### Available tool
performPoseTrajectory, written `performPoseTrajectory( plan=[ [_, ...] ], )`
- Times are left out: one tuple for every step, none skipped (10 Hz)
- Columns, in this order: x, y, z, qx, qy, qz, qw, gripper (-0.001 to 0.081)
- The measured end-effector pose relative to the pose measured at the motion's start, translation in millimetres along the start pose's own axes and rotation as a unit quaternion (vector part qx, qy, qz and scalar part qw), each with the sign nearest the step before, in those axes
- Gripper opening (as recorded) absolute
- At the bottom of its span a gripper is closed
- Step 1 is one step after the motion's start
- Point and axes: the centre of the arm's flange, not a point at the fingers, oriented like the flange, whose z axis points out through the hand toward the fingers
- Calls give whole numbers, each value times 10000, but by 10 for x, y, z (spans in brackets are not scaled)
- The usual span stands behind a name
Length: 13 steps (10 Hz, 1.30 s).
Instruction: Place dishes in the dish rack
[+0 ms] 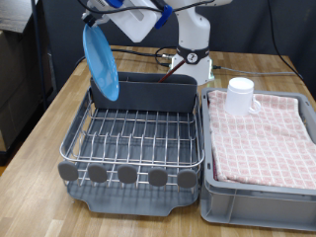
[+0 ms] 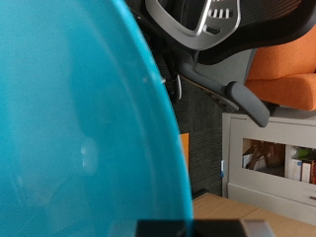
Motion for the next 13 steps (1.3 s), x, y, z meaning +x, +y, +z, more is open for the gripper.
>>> performPoseTrajectory(
  plan=[
    [15,-31,5,-43,68,-69,9999,15],
    [28,-70,23,-101,171,-161,9997,15],
    [30,-116,57,-143,268,-260,9992,15],
    [28,-162,104,-161,341,-353,9987,15],
    [18,-200,167,-166,373,-423,9983,15],
    [0,-236,242,-148,371,-459,9982,15],
    [-23,-263,324,-149,355,-488,9981,15],
    [-54,-285,415,-166,319,-499,9981,15],
    [-93,-299,507,-187,282,-499,9982,15],
    [-131,-303,603,-190,268,-483,9983,15],
    [-172,-300,703,-159,278,-468,9984,15],
    [-217,-291,805,-116,280,-453,9985,15],
    [-256,-294,888,-71,282,-450,9986,15]
  ],
)
